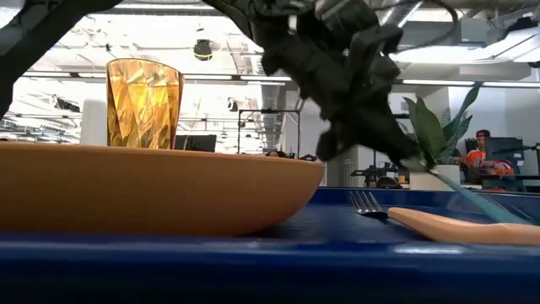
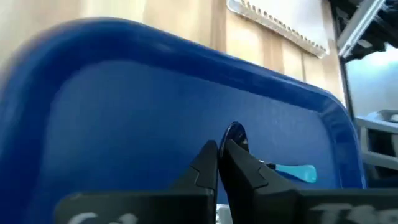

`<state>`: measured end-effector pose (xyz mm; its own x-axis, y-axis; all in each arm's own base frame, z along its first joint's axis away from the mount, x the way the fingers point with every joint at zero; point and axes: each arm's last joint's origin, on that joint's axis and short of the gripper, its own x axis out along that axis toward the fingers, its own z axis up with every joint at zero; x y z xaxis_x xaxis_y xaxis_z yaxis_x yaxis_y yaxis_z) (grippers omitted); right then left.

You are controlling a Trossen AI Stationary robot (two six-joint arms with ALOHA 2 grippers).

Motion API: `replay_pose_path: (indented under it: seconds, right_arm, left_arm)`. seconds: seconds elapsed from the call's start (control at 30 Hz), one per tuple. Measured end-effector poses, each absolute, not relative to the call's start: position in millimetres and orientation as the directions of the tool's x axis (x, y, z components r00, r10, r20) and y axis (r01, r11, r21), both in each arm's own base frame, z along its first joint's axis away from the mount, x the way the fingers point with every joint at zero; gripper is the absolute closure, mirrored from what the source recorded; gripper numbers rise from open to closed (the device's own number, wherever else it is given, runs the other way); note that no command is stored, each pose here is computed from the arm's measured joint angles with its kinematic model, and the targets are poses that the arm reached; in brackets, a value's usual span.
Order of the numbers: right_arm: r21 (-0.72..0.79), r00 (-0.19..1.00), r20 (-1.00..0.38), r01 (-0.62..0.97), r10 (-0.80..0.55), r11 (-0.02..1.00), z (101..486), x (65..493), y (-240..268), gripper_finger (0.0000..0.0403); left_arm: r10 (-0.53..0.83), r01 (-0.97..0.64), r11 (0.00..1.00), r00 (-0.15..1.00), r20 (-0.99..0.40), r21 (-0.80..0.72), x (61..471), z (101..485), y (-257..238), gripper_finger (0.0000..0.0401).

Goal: Pick and place plate/cup/fork/spoon on tray
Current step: Put the blue spoon on the blue serving tray to the right of the brown fork

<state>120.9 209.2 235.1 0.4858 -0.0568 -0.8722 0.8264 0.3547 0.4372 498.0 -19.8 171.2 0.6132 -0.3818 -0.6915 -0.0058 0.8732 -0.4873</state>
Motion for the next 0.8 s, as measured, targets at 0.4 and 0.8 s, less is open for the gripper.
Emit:
replay_pose_path:
  seconds: [0.4,0.8]
  right_arm:
    - [0.442,0.488,-0.871,0.827,-0.054,0.347,235.4,122.2,209.1,0.0182]
    - [0.434,0.484,-0.873,0.829,-0.065,0.353,235.2,121.6,208.0,0.0182]
  left_arm:
    - [-0.357,-0.042,0.874,0.620,-0.698,-0.485,502.4,159.6,-14.9,0.0400]
    - [-0.347,-0.050,0.880,0.614,-0.709,-0.473,501.6,158.0,-15.9,0.0337]
